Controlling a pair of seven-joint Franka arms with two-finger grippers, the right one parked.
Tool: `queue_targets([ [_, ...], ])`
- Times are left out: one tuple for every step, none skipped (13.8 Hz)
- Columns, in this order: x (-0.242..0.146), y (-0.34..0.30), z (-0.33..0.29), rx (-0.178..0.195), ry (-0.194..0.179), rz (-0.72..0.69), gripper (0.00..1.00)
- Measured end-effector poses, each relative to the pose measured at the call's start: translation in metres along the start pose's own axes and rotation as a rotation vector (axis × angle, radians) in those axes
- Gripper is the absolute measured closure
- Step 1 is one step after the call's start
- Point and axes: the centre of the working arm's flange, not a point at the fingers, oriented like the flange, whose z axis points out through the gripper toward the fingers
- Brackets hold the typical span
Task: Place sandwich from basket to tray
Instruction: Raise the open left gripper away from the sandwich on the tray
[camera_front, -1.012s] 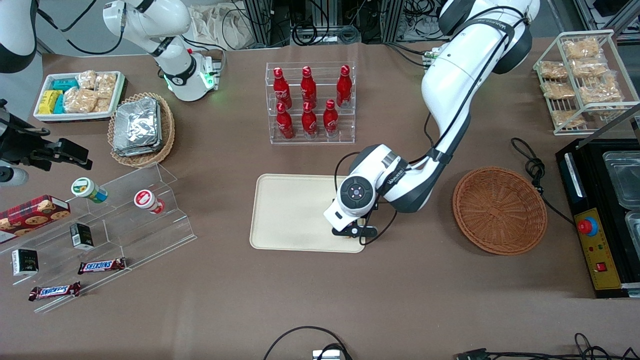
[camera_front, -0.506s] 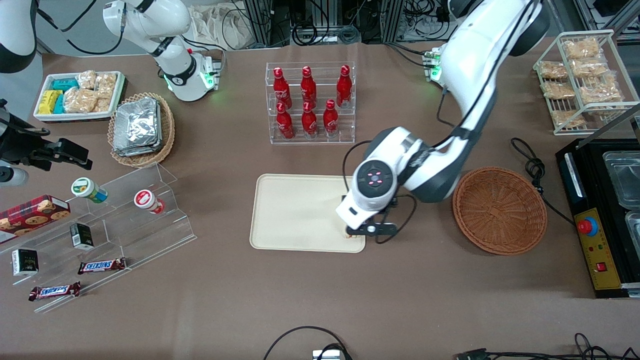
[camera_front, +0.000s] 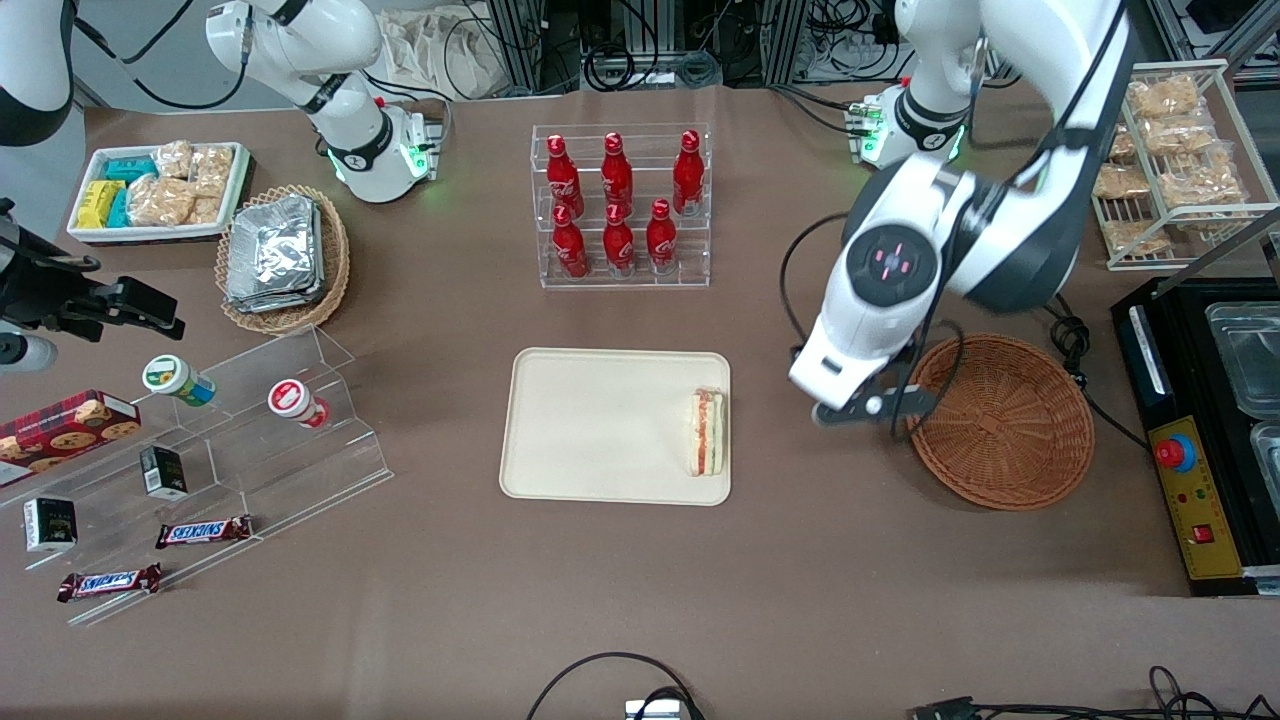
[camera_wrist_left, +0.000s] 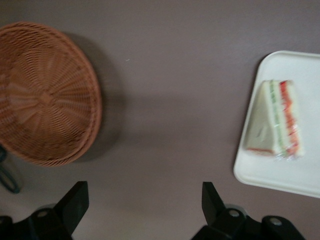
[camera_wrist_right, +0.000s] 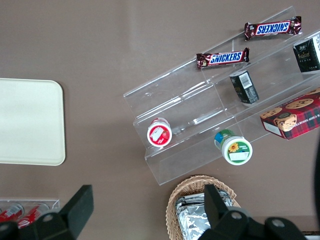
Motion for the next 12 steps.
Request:
queue_targets([
  [-0.009,-0.019,-0.007,0.013,0.009,0.026,0.00],
  [-0.012,-0.045,-0.013,0.010,0.011,0.046,0.00],
  [-0.011,-0.073,-0.020,-0.008,0.003,0.055,0.00],
  [-0.007,-0.104,-0.025,-0.029,-0.004,0.062,0.00],
  [-0.001,-0.134,-0.029,-0.045,-0.008,0.069,0.00],
  [0.005,-0.162,-0.033,-0.052,-0.013,0.070,0.00],
  [0.010,-0.185,-0.036,-0.057,-0.022,0.063,0.01],
  [0.014,-0.205,-0.041,-0.062,-0.023,0.052,0.04],
  [0.019,-0.222,-0.046,-0.069,-0.017,0.051,0.09],
  [0.023,-0.237,-0.050,-0.077,-0.008,0.059,0.09],
  [0.028,-0.248,-0.052,-0.088,-0.001,0.062,0.02],
  [0.034,-0.255,-0.053,-0.099,0.002,0.059,0.00],
])
